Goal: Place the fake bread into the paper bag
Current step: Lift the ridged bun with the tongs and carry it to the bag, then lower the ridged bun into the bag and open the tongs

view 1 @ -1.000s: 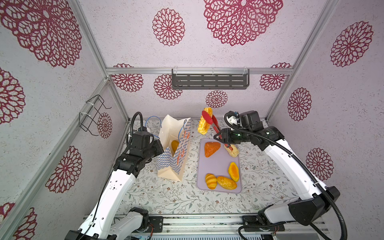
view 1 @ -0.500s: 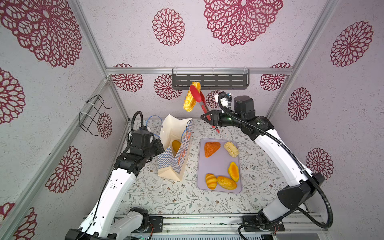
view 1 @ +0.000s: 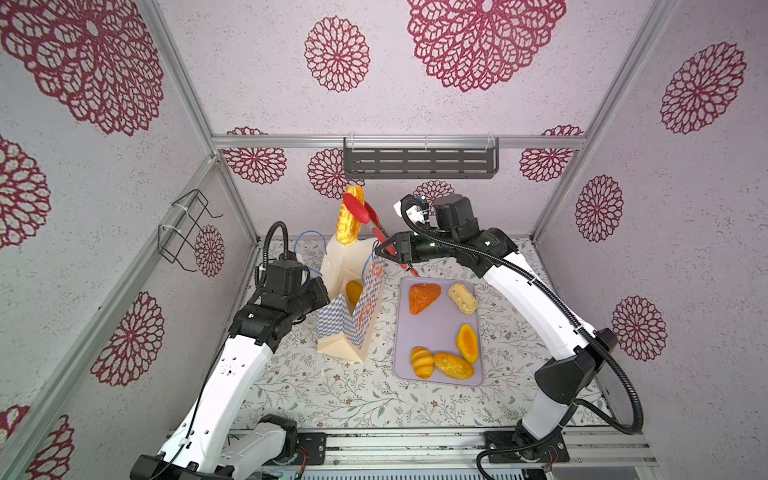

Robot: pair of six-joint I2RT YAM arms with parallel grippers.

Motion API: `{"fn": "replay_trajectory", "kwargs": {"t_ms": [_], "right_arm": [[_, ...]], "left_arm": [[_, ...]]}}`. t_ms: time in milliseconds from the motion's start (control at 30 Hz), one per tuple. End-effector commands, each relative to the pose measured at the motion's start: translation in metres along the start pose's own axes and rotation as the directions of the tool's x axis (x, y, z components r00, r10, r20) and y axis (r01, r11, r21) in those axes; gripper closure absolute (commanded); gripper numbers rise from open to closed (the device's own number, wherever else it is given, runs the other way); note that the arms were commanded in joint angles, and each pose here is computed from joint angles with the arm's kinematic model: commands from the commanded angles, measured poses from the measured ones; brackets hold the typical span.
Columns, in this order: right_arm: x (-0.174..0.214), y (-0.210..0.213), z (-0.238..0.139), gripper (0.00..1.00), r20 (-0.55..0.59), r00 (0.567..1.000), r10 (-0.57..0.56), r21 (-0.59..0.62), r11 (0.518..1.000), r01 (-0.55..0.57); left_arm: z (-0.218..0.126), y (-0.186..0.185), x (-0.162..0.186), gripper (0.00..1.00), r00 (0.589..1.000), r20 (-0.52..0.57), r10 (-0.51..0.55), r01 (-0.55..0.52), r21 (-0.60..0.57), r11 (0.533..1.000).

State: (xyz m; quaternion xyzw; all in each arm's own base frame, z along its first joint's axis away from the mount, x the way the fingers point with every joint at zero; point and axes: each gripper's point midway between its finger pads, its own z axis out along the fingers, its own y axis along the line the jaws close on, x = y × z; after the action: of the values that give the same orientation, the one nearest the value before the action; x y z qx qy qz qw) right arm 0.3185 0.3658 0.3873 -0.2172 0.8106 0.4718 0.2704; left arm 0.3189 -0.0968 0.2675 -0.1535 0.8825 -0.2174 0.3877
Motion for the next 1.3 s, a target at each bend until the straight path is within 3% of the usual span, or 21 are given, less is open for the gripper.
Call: {"fn": "replay_trajectory", "kwargs": {"t_ms": [0, 367, 633, 867, 1100, 1267], "right_arm": [[0.006, 0.009, -0.012, 0.58, -0.028, 0.997, -0.074, -0.002, 0.997, 0.074], [0.041, -0.011, -0.006, 0.51, -0.134, 0.989, -0.055, 0.060, 0.996, 0.063], [0.034, -0.005, -0.003, 0.42, -0.109, 0.992, -0.062, 0.031, 0.997, 0.066], [0.026, -0.008, -0.004, 0.44, -0.071, 0.995, -0.063, 0.062, 0.996, 0.068], [0.005, -0.015, -0.042, 0.45, 0.047, 0.996, -0.076, 0.161, 0.985, 0.068], [-0.001, -0.038, -0.098, 0.46, 0.172, 0.985, -0.017, 0.224, 0.974, -0.022]], "left_arm": [[-0.008, -0.019, -0.020, 1.00, 0.998, 0.067, 0.007, -0.011, 0.061, 0.998], [-0.007, -0.022, -0.023, 1.00, 0.998, 0.069, 0.012, -0.017, 0.062, 0.998], [-0.004, -0.023, -0.022, 1.00, 0.998, 0.063, 0.011, -0.015, 0.064, 0.998], [-0.005, -0.021, -0.021, 1.00, 0.998, 0.066, 0.011, -0.015, 0.057, 0.998], [-0.001, -0.019, -0.019, 1.00, 0.998, 0.069, 0.007, -0.010, 0.054, 0.998], [0.004, -0.020, -0.017, 1.00, 0.998, 0.069, -0.004, -0.001, 0.072, 0.997]]}}
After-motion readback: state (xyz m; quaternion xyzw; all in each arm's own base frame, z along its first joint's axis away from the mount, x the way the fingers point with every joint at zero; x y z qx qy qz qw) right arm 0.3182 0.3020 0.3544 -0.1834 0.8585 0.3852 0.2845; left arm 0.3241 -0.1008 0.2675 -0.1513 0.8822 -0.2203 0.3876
